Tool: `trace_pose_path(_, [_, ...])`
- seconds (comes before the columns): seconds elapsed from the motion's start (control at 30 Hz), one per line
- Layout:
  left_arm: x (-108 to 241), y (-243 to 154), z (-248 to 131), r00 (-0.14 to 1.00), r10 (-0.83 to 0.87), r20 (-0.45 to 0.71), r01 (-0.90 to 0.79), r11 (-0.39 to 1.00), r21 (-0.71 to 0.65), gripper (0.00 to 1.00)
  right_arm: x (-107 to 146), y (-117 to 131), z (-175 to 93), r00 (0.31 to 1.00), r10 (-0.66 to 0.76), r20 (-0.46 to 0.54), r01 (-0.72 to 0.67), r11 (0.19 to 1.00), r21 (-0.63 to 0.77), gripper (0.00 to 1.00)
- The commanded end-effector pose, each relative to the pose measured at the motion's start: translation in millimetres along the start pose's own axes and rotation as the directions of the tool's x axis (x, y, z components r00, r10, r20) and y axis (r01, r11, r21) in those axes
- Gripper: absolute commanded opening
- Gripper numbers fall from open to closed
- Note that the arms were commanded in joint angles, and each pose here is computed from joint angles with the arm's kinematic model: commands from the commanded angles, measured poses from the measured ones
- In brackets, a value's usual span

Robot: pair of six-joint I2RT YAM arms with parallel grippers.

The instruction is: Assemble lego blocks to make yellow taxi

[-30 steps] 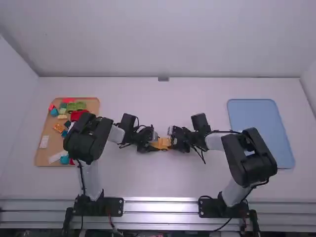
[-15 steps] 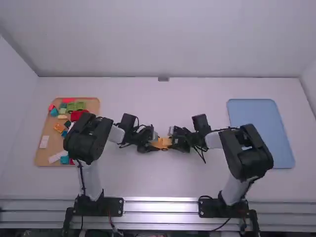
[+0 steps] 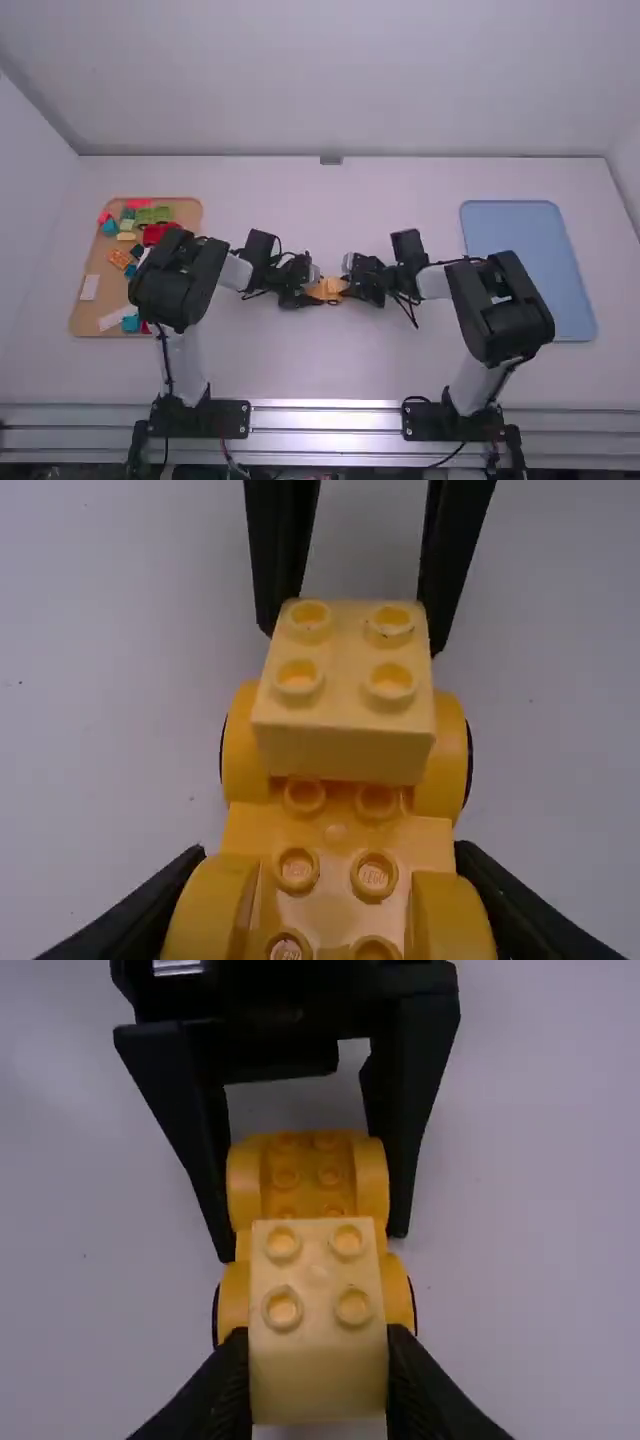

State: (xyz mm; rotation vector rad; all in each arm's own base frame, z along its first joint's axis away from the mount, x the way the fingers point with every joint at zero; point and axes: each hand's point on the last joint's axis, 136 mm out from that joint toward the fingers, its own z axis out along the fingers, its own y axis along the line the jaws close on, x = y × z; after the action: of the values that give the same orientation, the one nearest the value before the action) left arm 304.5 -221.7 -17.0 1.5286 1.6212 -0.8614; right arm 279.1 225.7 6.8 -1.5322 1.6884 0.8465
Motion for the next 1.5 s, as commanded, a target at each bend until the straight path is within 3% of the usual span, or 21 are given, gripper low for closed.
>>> trace_pose_path(0.0, [10.8, -3.6, 3.5, 0.998, -0.043, -0.039, 0.043, 0.999, 0.002, 0.39, -8.4, 0.0, 4.6, 1.000, -0.018, 0.012, 0.018, 1.000, -0.017, 0.27])
trace_pose_path(0.27, [10.8, -3.6, 3.5, 0.998, -0.043, -0.039, 0.043, 0.999, 0.002, 0.38, 4.6, -0.7, 17.2, 0.994, 0.011, -0.113, -0.008, 0.999, 0.033, 0.23])
trace_pose_path(0.8, [11.4, -4.5, 3.5, 0.998, -0.049, -0.042, 0.049, 0.999, 0.005, 0.37, 10.9, -8.6, 6.7, 0.993, 0.034, -0.117, -0.028, 0.999, 0.047, 0.29])
trace_pose_path(0.83, [11.4, -4.5, 3.5, 0.998, -0.048, -0.042, 0.048, 0.999, 0.005, 0.37, 11.1, -8.5, 6.7, 0.993, 0.034, -0.117, -0.029, 0.998, 0.047, 0.32])
trace_pose_path(0.9, [11.2, -4.0, 3.5, 0.998, -0.045, -0.040, 0.046, 0.999, 0.003, 0.37, 11.0, -8.5, 6.7, 0.993, 0.034, -0.116, -0.028, 0.998, 0.047, 0.56])
trace_pose_path(0.97, [11.0, -3.9, 3.5, 0.998, -0.045, -0.040, 0.045, 0.999, 0.003, 0.38, 7.3, -7.8, 7.0, 0.995, 0.030, -0.099, -0.026, 0.999, 0.037, 0.63])
trace_pose_path(1.0, [11.1, -4.0, 3.5, 0.998, -0.045, -0.040, 0.045, 0.999, 0.003, 0.38, 2.2, -6.8, 7.4, 0.997, 0.024, -0.076, -0.023, 0.999, 0.023, 0.72])
trace_pose_path(1.13, [12.3, -2.6, 2.1, 0.998, -0.049, -0.042, 0.049, 0.999, -0.003, 0.37, -23.0, -9.8, 1.6, 1.000, -0.008, 0.012, 0.008, 1.000, 0.000, 0.73])
trace_pose_path(1.2, [11.6, -4.0, 3.5, 0.998, -0.046, -0.043, 0.046, 0.999, 0.002, 0.38, -42.7, -11.9, -5.7, 0.996, -0.038, 0.075, 0.039, 0.999, -0.009, 0.68])
trace_pose_path(1.27, [11.6, -4.0, 3.4, 0.998, -0.046, -0.042, 0.046, 0.999, 0.002, 0.37, -48.0, -14.7, -8.3, 0.995, -0.060, 0.081, 0.060, 0.998, 0.001, 0.49])
trace_pose_path(1.3, [11.3, -4.1, 3.5, 0.998, -0.046, -0.041, 0.046, 0.999, 0.003, 0.38, -49.6, -16.1, -9.0, 0.994, -0.072, 0.083, 0.072, 0.997, 0.007, 0.30])
trace_pose_path(1.33, [11.6, -3.9, 3.4, 0.998, -0.046, -0.043, 0.046, 0.999, 0.002, 0.37, -49.9, -16.3, -9.0, 0.993, -0.079, 0.083, 0.079, 0.997, 0.007, 0.05])
trace_pose_path(1.37, [12.0, -3.3, 2.9, 0.998, -0.047, -0.043, 0.047, 0.999, 0.000, 0.37, -49.4, -15.9, -8.9, 0.993, -0.084, 0.082, 0.084, 0.996, 0.006, 0.00])
trace_pose_path(1.47, [11.8, -3.8, 3.2, 0.998, -0.047, -0.043, 0.047, 0.999, 0.001, 0.36, -40.5, -12.5, -2.3, 0.997, -0.061, 0.047, 0.062, 0.998, -0.005, 0.00])
